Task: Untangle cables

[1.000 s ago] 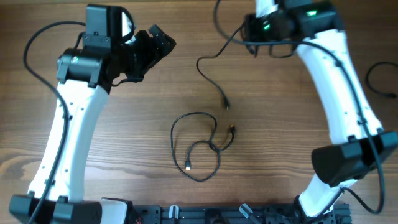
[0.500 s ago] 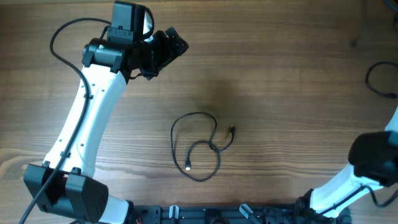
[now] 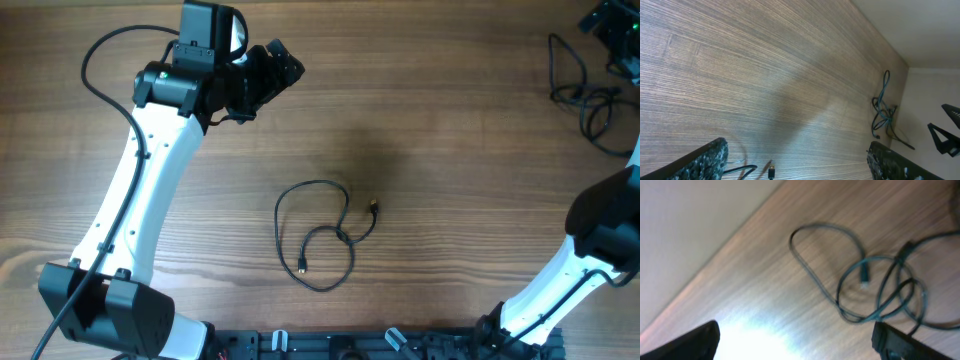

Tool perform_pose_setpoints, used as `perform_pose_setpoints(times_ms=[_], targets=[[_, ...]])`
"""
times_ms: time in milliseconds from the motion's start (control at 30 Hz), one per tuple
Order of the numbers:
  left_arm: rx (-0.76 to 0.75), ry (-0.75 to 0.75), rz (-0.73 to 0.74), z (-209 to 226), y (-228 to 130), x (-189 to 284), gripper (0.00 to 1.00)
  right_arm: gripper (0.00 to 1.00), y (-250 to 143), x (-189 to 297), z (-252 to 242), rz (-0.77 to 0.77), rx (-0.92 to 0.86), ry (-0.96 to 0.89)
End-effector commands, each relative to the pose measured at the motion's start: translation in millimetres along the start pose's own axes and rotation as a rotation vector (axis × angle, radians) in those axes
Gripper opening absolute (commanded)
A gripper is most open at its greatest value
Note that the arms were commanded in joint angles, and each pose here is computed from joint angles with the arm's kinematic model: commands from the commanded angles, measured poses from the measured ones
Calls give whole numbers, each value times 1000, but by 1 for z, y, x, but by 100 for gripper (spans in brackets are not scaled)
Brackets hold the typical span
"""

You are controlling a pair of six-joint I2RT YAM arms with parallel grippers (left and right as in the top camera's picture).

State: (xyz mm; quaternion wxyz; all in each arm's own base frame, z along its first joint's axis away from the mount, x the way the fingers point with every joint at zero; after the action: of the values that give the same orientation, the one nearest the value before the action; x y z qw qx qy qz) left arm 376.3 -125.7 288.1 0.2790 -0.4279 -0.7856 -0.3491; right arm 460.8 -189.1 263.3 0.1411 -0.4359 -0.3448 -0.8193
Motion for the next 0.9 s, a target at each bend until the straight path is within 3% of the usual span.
perform_pose_setpoints(times_ms=[0, 100, 233, 300, 400, 567, 700, 867], targets=[[-21, 20, -13, 2, 3, -3, 91, 96, -26, 18, 44, 136, 194, 282], [-16, 67, -54, 8, 9, -2, 92, 90, -64, 31, 79, 285, 320, 472], [42, 87, -124, 30, 32, 10, 92, 89, -160, 36, 130, 532, 608, 455], [95, 113, -154, 51, 45, 20, 93, 89, -204, 35, 148, 591, 785, 388], [185, 164, -185, 86, 59, 37, 95, 89, -275, 36, 172, 685, 1072, 427], [289, 221, -190, 128, 66, 60, 96, 89, -382, 22, 186, 786, 1346, 520], [216, 160, -147, 126, 65, 61, 95, 73, -428, 16, 177, 832, 1508, 578], [220, 157, -137, 126, 63, 61, 96, 66, -458, 4, 170, 834, 1550, 612]])
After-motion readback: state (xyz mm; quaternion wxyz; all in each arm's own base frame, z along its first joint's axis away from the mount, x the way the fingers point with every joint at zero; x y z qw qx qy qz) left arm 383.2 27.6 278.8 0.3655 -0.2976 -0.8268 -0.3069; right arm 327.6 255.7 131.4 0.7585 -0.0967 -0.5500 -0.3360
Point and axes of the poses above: each gripper's point midway between its finger pads, its own x axis back along the fingers, its own z axis along the line the jaws close on, y = z × x, the point moved 7 cm from there along x, back along the fingers, and after that the axes turned 6 degrees about -x, right-handed, at the moved point
